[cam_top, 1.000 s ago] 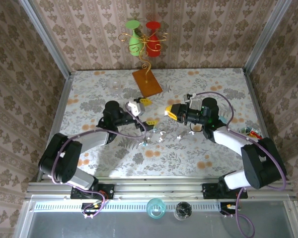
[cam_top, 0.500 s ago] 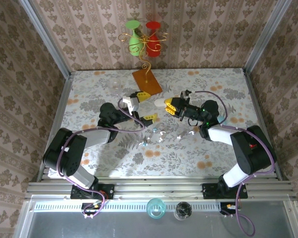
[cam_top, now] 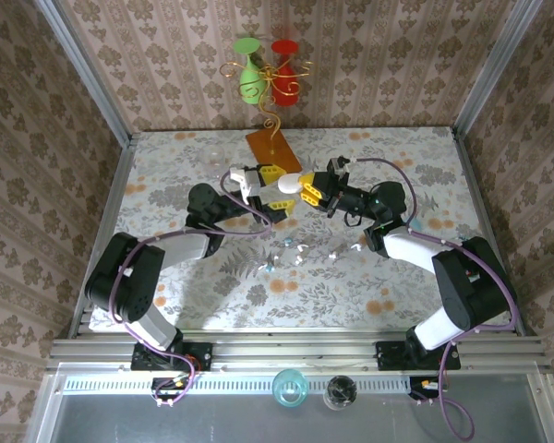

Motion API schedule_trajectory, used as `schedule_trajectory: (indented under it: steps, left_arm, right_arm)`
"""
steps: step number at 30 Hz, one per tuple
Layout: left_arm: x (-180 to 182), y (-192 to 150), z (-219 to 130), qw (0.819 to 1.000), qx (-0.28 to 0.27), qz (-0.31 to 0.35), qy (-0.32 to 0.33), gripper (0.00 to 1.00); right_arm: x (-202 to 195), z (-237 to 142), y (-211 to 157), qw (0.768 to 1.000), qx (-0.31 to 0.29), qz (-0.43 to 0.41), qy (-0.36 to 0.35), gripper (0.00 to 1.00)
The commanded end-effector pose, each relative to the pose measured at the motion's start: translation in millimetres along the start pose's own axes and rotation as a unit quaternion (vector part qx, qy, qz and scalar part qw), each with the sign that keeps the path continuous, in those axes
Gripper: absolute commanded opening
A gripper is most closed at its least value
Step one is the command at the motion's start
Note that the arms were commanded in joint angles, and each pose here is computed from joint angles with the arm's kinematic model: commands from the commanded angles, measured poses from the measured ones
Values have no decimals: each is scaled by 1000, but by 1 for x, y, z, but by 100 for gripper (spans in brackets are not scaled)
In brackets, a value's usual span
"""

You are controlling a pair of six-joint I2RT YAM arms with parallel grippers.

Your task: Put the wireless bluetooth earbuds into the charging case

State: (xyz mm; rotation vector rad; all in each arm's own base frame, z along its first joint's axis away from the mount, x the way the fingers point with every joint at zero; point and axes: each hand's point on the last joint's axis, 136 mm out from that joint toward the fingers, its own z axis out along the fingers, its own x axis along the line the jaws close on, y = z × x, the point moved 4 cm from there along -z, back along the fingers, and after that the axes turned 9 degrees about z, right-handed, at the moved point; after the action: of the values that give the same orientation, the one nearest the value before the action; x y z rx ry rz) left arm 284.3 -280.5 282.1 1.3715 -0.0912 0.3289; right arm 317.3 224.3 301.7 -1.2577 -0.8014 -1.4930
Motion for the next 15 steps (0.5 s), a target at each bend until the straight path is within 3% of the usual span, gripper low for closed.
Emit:
schedule_trajectory:
  steps: [1, 15]
  left_arm:
    - [-3, 17, 7, 999, -23, 13, -24, 73]
    - [-5, 17, 10, 999, -23, 0, -42, 49]
  right_arm:
    - [26, 4, -6, 999, 6, -29, 33, 15]
    - [17, 5, -4, 999, 7, -22, 25, 15]
